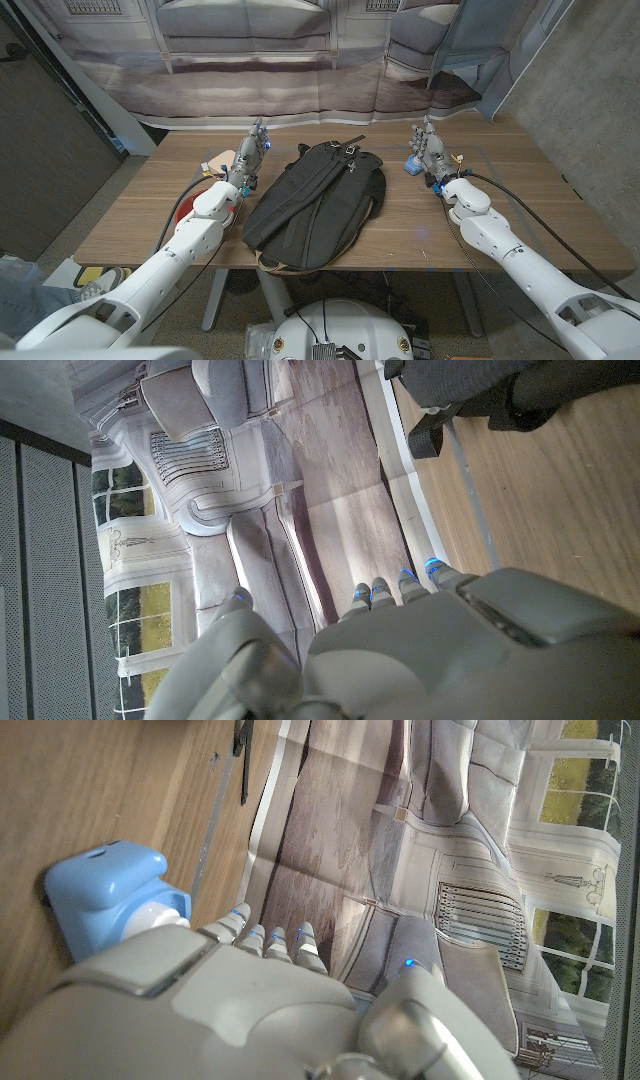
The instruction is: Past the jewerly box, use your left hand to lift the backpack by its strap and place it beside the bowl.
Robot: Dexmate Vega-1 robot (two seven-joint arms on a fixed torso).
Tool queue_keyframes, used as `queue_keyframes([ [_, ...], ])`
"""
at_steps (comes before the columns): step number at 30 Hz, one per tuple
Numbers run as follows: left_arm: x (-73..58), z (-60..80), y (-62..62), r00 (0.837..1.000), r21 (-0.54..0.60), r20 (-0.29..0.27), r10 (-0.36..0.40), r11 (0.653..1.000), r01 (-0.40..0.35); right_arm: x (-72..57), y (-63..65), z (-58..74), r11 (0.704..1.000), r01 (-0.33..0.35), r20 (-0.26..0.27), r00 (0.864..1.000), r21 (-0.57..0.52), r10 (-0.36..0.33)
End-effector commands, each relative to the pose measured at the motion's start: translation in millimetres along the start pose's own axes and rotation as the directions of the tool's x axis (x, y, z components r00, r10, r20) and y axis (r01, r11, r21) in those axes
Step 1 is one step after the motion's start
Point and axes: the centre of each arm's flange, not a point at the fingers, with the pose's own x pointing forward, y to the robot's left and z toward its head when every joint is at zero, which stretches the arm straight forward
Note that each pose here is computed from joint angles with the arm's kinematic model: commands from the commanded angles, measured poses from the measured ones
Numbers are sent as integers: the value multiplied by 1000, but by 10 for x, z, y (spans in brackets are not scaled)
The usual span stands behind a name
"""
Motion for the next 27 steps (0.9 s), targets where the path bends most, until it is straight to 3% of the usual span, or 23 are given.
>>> queue_keyframes([
  [1, 13, 36, -26, 1000, 9, -18, -12, 1000, 13, 73, 55, -45, 1000, -1, -7, 1000, 17, 1],
  [7, -7, 49, -30, 1000, 10, -12, -16, 1000, 16, 36, 88, -43, 1000, 3, 0, 1000, 3, -3],
  [18, -32, 234, -51, 1000, 49, -15, -22, 999, 23, -35, 92, -102, 1000, 17, 9, 1000, 26, -17],
  [27, -109, 291, -15, 1000, 67, -13, -15, 998, 16, -62, 78, -61, 999, 24, 13, 1000, 25, -24],
])
